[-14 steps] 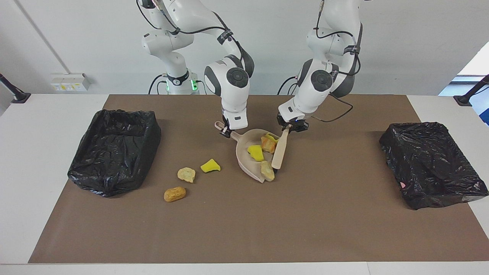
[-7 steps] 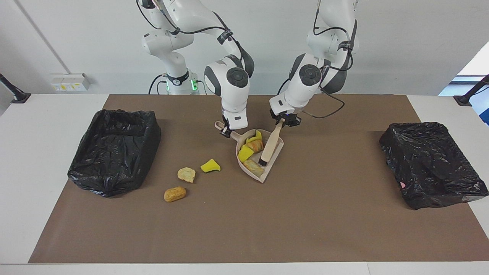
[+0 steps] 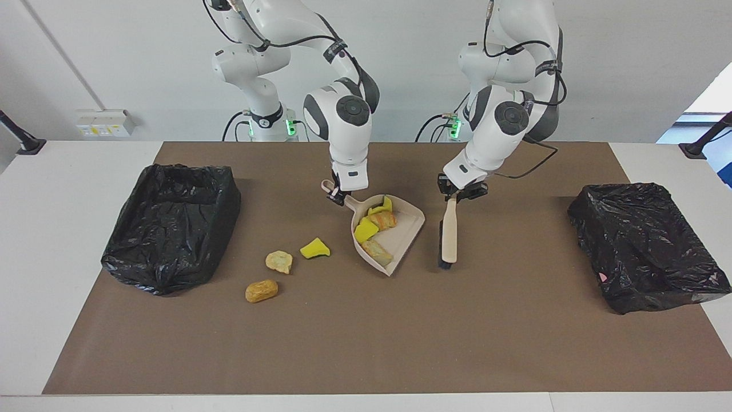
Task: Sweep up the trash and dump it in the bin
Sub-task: 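Carry the loaded dustpan with the right gripper to the nearby black bag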
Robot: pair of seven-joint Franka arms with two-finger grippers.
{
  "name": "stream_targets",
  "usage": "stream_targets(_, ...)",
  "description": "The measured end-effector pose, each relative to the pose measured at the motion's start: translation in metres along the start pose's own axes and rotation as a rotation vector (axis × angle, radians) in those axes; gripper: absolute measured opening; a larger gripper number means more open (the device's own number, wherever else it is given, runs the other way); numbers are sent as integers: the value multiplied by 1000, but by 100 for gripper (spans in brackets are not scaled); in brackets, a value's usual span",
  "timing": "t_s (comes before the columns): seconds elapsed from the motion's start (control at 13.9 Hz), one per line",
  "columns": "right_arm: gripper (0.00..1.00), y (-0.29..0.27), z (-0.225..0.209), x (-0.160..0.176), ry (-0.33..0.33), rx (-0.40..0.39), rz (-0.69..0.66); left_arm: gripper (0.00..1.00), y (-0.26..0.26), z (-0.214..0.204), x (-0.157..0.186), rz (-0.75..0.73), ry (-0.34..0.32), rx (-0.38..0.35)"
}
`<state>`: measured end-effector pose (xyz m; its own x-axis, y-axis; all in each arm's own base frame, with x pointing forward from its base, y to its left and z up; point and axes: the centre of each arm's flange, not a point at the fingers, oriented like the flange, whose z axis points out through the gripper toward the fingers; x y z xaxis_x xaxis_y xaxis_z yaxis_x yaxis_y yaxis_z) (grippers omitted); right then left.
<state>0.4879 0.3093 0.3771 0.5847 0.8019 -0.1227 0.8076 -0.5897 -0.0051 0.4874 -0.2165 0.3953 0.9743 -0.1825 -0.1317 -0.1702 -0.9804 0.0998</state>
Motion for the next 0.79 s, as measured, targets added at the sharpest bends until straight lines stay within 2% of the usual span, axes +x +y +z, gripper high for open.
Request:
stream_targets(0.22,33,18,-40,-28,-2,-6,62,26,3,-16,-13,-59,-17,32)
stream_targets(0.43,33,48,-75,-67,-6,-6,142,26,15,-14,-25,-88,-29,42)
stream_targets(0.57,33,68,-98,-93,-5,-6,198,26,41,-1,-47,-101,-41,60)
stream_targets(0.79,33,111,-127,-140,8,-7,242,26,93,14,-88,-148,0,70)
